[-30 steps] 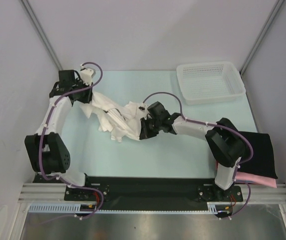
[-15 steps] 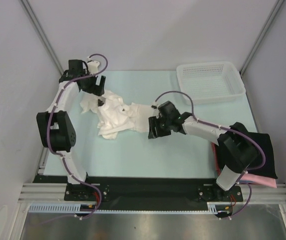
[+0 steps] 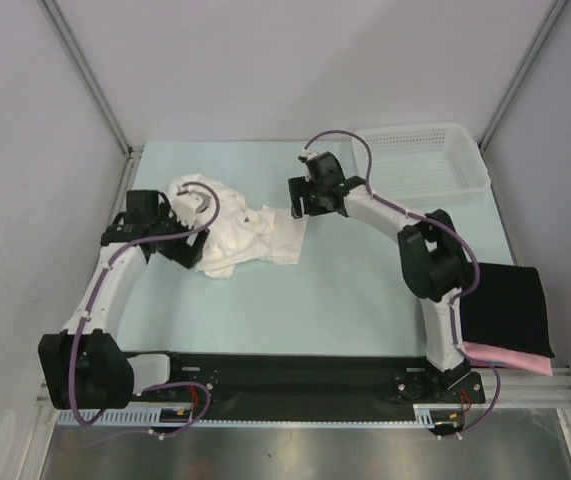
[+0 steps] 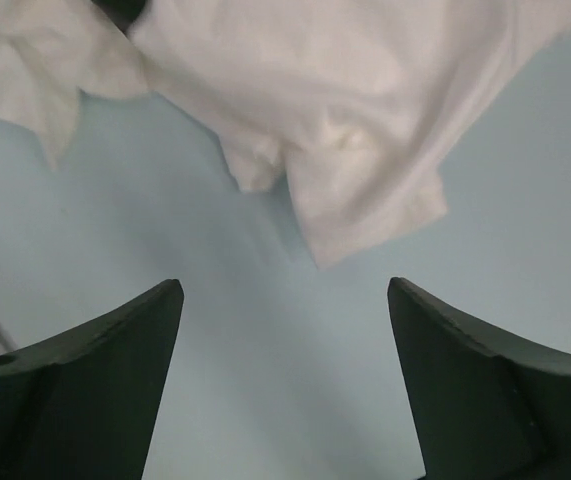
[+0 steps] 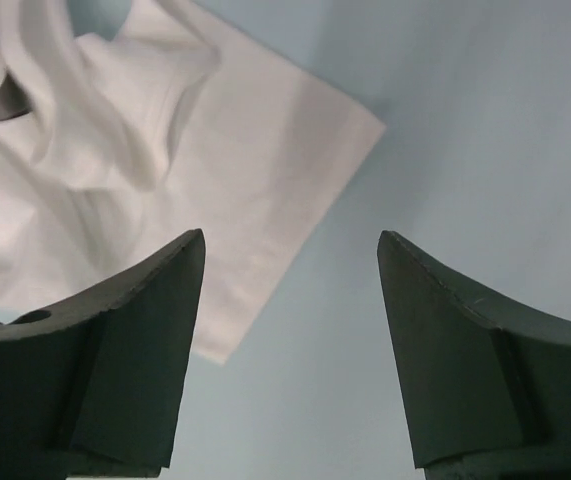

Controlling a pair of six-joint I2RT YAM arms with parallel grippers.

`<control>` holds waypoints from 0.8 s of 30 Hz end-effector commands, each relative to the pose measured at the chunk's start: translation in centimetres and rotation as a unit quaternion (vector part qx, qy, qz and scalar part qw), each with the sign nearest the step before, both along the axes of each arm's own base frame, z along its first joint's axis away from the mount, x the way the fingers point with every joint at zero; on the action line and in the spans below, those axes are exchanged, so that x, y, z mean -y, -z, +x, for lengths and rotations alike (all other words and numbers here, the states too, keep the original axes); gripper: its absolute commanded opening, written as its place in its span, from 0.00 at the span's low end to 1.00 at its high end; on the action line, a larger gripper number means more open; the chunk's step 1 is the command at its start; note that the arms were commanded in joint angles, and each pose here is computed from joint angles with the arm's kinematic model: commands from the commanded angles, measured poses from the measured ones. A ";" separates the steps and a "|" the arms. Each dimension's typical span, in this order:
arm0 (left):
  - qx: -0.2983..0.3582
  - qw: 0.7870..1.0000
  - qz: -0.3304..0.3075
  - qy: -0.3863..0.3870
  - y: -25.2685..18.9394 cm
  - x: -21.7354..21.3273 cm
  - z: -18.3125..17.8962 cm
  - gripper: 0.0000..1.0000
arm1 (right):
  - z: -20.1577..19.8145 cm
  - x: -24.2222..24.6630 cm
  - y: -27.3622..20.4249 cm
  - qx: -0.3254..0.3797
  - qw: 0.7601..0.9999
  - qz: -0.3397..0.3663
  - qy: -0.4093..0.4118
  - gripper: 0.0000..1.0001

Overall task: Fold and stack the t-shirts
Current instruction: Flatten the tshirt out

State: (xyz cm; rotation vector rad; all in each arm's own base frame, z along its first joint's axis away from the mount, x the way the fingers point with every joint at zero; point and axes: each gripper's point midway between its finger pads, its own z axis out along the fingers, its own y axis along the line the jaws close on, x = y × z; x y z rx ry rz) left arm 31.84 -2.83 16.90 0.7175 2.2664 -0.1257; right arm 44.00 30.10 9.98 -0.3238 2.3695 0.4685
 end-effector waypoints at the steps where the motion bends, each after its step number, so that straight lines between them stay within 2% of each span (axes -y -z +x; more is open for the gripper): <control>1: -0.080 0.996 0.039 0.001 5.6 -1.0 -4.0 0.92 | 2.1 0.3 2.3 -0.002 0.997 -0.080 -0.017 0.75; 2: -0.079 0.996 0.041 -0.005 6.1 -1.1 -3.9 0.93 | 2.4 0.3 4.0 -0.008 0.995 -0.101 -0.025 0.76; 6: -0.085 0.996 0.040 -0.011 8.2 -0.4 -3.5 0.98 | 2.9 -0.8 5.1 0.001 0.991 -0.119 -0.054 0.78; 7: -0.074 0.996 0.041 -0.015 8.3 -0.4 -2.7 0.98 | 3.1 -1.0 5.0 0.005 0.991 -0.123 -0.056 0.79; 12: -0.111 0.993 0.044 0.007 11.6 2.2 -2.2 0.95 | 3.1 -0.9 7.2 -0.005 0.988 -0.146 -0.054 0.78; 14: -0.112 0.993 0.039 0.020 12.1 3.2 -1.8 0.92 | 3.0 -0.8 7.8 -0.013 0.987 -0.149 -0.056 0.75; 16: -0.110 0.993 0.039 0.017 12.7 3.3 -1.1 0.88 | 2.7 -0.9 8.3 -0.021 0.988 -0.144 -0.056 0.61; 17: -0.107 0.993 0.042 0.013 12.7 3.1 -0.7 0.79 | 2.5 -1.2 8.5 -0.026 0.988 -0.137 -0.063 0.53; 18: -0.101 0.994 0.047 0.002 12.6 2.8 -0.1 0.72 | 2.4 -1.3 8.6 -0.027 0.989 -0.133 -0.063 0.36; 19: -0.102 0.994 0.047 -0.001 12.8 2.9 0.3 0.65 | 2.4 -1.3 8.8 -0.030 0.989 -0.130 -0.063 0.29; 20: -0.101 0.994 0.045 -0.002 12.8 3.0 0.5 0.51 | 2.4 -1.4 8.5 -0.033 0.990 -0.122 -0.061 0.22; 21: -0.097 0.994 0.043 -0.004 12.5 3.0 0.9 0.44 | 2.5 -1.4 8.3 -0.033 0.991 -0.115 -0.055 0.06; 22: -0.094 0.995 0.043 -0.007 12.3 3.0 1.1 0.36 | 2.8 -0.9 8.0 -0.034 0.993 -0.106 -0.044 0.00; 23: -0.092 0.995 0.046 -0.011 12.2 2.8 1.3 0.06 | 3.2 -0.9 6.1 -0.024 0.996 -0.086 -0.032 0.00; 24: -0.081 0.995 0.052 -0.020 11.5 2.6 1.8 0.00 | 3.4 -0.6 5.2 -0.018 0.997 -0.075 -0.023 0.00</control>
